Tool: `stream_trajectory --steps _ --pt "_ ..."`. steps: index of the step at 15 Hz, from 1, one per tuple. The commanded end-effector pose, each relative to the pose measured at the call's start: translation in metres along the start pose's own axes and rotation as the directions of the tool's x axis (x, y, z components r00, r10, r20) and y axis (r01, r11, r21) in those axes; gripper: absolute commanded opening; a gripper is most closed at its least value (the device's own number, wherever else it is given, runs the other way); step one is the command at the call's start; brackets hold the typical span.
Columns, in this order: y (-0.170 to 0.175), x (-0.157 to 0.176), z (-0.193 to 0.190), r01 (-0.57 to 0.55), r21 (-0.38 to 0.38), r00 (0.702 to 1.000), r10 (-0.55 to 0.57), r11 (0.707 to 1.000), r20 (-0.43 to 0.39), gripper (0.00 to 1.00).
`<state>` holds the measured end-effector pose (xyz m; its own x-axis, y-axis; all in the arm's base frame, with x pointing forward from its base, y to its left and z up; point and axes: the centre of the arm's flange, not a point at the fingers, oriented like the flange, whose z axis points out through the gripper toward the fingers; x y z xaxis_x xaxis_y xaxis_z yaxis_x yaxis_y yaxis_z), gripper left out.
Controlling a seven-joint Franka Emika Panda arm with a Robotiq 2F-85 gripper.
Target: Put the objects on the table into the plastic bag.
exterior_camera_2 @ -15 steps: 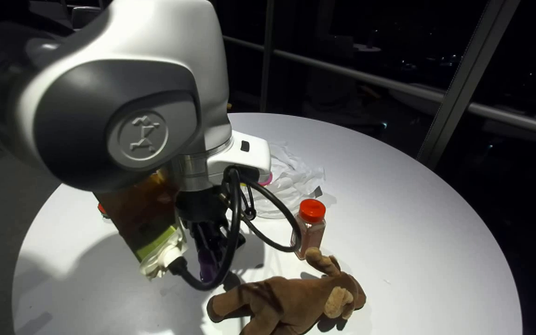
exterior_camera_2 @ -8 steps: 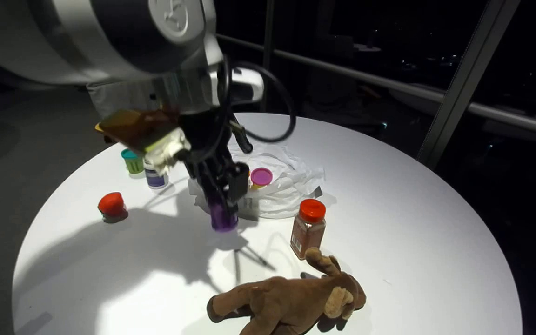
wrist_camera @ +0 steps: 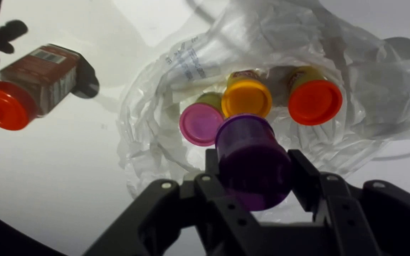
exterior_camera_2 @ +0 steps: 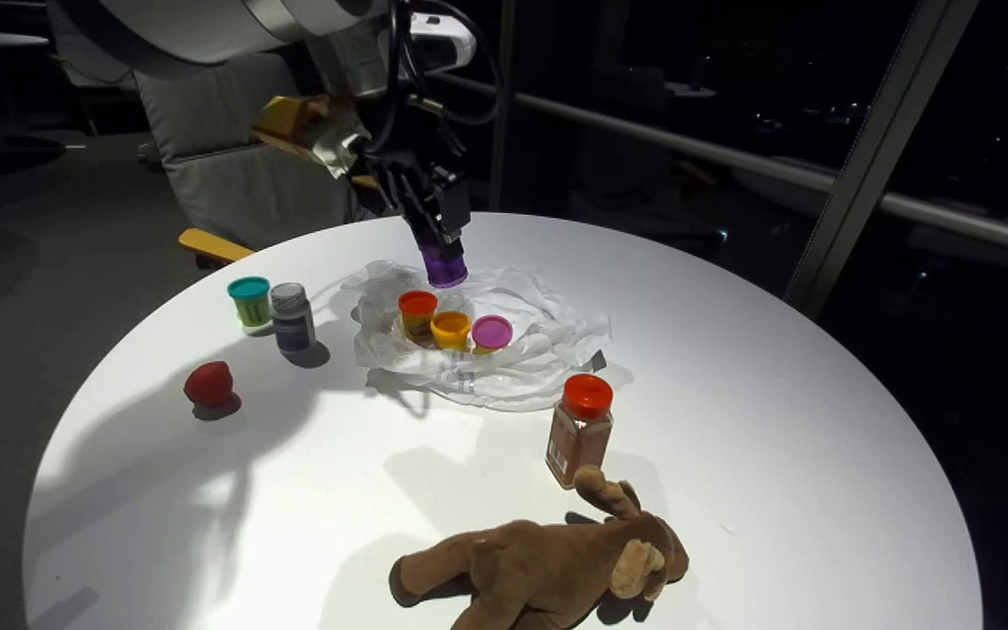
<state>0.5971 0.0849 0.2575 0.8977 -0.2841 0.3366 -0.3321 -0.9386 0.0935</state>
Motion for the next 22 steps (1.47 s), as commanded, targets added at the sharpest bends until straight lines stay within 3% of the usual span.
stream_trajectory --steps 1,6,12,13,14,16,18,22 --pt "-0.023 0.049 0.054 -0.054 -0.006 0.999 0.054 0.999 -0.006 0.26" --pt "-0.030 0.072 0.093 -0.112 0.001 0.994 0.112 0.994 -0.018 0.26" --pt "-0.036 0.067 0.118 -0.117 0.013 0.993 0.116 0.993 0.015 0.26" --pt "-0.035 0.066 0.121 -0.123 0.012 0.992 0.123 0.992 0.020 0.41" --pt "-0.034 0.066 0.121 -0.131 0.012 0.991 0.131 0.991 0.024 0.76" --pt "-0.031 0.067 0.113 -0.146 0.017 0.989 0.146 0.989 0.022 0.82" --pt "-0.034 0.068 0.085 -0.149 0.029 0.989 0.149 0.988 -0.008 0.98" --pt "-0.054 0.045 0.009 -0.115 0.045 0.993 0.115 0.992 -0.013 1.00"
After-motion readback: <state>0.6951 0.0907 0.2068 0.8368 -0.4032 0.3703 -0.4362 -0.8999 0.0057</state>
